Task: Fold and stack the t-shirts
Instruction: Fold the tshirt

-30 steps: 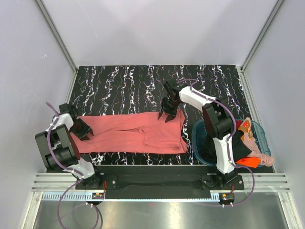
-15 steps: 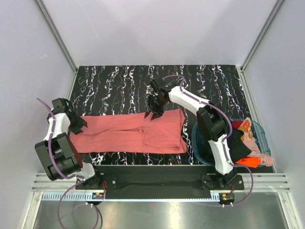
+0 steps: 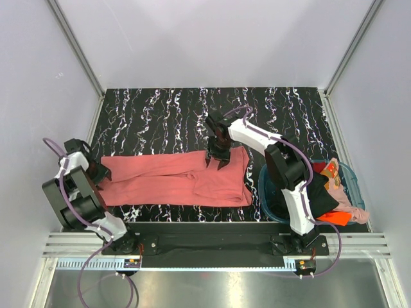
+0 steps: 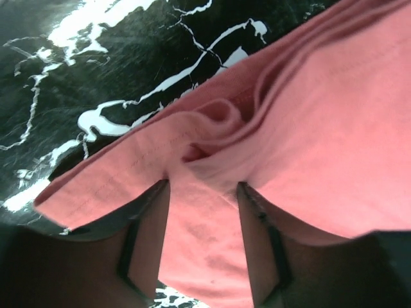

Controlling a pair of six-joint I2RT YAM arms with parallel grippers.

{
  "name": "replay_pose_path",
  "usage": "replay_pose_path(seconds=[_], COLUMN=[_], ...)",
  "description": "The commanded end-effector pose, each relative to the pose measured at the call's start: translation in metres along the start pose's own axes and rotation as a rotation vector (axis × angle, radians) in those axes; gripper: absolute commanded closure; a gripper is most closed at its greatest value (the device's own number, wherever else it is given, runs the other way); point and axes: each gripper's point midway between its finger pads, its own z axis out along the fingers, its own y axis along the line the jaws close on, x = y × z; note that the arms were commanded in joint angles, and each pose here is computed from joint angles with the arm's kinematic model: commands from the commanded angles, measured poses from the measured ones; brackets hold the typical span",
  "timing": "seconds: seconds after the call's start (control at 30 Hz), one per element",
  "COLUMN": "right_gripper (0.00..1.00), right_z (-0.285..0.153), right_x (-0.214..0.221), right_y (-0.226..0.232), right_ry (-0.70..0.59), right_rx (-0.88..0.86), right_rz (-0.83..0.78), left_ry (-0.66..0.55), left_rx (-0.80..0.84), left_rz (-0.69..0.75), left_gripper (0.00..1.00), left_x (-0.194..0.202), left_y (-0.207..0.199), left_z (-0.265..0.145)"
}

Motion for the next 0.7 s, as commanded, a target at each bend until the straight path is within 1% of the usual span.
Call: replay_pose_path(seconds=[0.0,0.03,0.07,0.1,0.2,0.27,0.3,0.37,0.4,0.5,0.6,0.67], right_gripper=[0.44,0.44,0.44,0.44,0.44,0.44,0.43,0.43,0.42,0.41,0.38,0.33], right_z=[-0.034,-0.035,-0.034,-0.038,-0.039,-0.036,-0.034,-0.029,-0.027,-0.015,0.000,0.008], right_x=[-0.006,-0.003,-0.001,-0.002,0.000,0.005,0.002,0.006,0.005,0.008,0.010,0.000], right_y=[-0.015,-0.021,-0.025,-0.028,-0.037,-0.042,-0.046,-0.054,-0.058,-0.063,-0.070,-0.072], right_ry=[-0.093,-0.085,-0.082,-0.104,-0.115,-0.103,-0.122,-0.118,-0.127,-0.116,-0.100,-0.117], right_rx=[0.091,0.117,0.132,0.141,0.155,0.175,0.200,0.232,0.246,0.233,0.258,0.252], right_rz=[0.088,0.105,0.121,0.154,0.234,0.271,0.299,0.338,0.386,0.484,0.543,0.550], left_ry=[-0.117,-0.117,-0.143,-0.146,-0.183,-0.186,-0.195,-0.195,-0.199,-0.202,-0.211,-0.214], left_rx=[0.029,0.040,0.063,0.074,0.160,0.225,0.269,0.305,0.321,0.387,0.420,0.420], left_rz=[0.004,0.007,0.009,0.015,0.064,0.087,0.136,0.172,0.193,0.290,0.320,0.338], left_gripper=[0.45,0.43,0.41,0.38,0.34,0.34,0.34,0.33,0.33,0.33,0.32,0.32], left_x=[-0.020,-0.018,-0.019,-0.016,-0.004,0.008,0.020,0.033,0.039,0.067,0.074,0.074], left_y=[-0.004,-0.007,-0.010,-0.013,-0.037,-0.053,-0.066,-0.080,-0.086,-0.108,-0.114,-0.114], left_z=[-0.026,-0.031,-0.041,-0.047,-0.069,-0.081,-0.093,-0.103,-0.110,-0.129,-0.141,-0.144])
